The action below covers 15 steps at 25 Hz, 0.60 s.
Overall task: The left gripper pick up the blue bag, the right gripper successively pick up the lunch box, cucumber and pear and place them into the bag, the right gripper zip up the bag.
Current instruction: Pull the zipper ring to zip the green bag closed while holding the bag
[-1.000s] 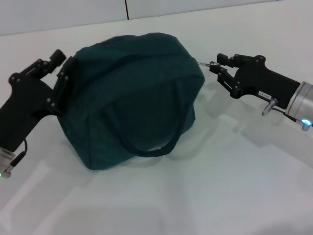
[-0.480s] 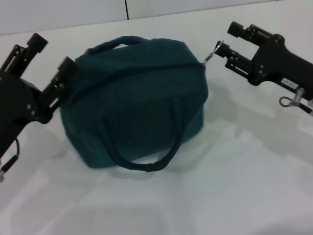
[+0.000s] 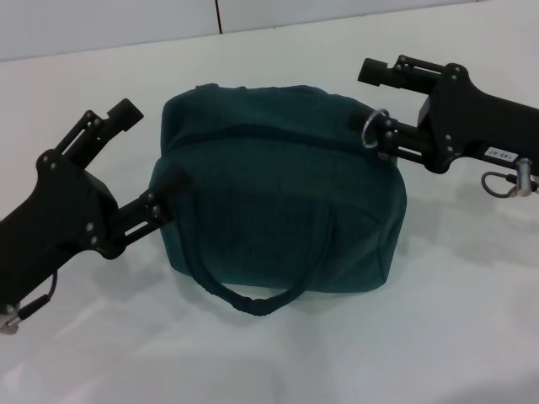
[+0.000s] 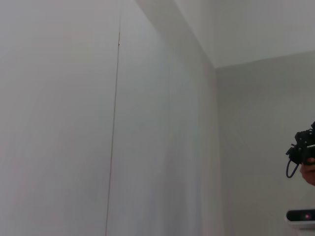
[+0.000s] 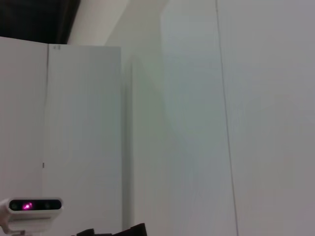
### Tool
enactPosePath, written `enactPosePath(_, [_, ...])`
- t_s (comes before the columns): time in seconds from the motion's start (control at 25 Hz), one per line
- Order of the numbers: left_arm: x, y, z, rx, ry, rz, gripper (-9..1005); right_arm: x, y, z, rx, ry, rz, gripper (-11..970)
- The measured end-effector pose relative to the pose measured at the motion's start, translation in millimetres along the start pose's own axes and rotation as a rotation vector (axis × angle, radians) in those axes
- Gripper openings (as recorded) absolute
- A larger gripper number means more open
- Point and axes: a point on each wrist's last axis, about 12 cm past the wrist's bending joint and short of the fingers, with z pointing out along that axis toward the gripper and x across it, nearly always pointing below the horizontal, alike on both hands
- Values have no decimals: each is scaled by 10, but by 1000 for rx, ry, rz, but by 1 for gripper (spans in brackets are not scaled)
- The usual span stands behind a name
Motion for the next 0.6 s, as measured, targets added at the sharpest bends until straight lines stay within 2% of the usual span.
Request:
enactPosePath(0.2, [7, -12, -37, -14, 3, 14, 893, 8, -17, -28, 26, 4, 0, 561])
enactPosePath(0.6, [-5, 47, 27, -14, 7, 30, 894, 195, 27, -361, 107, 152, 57, 561])
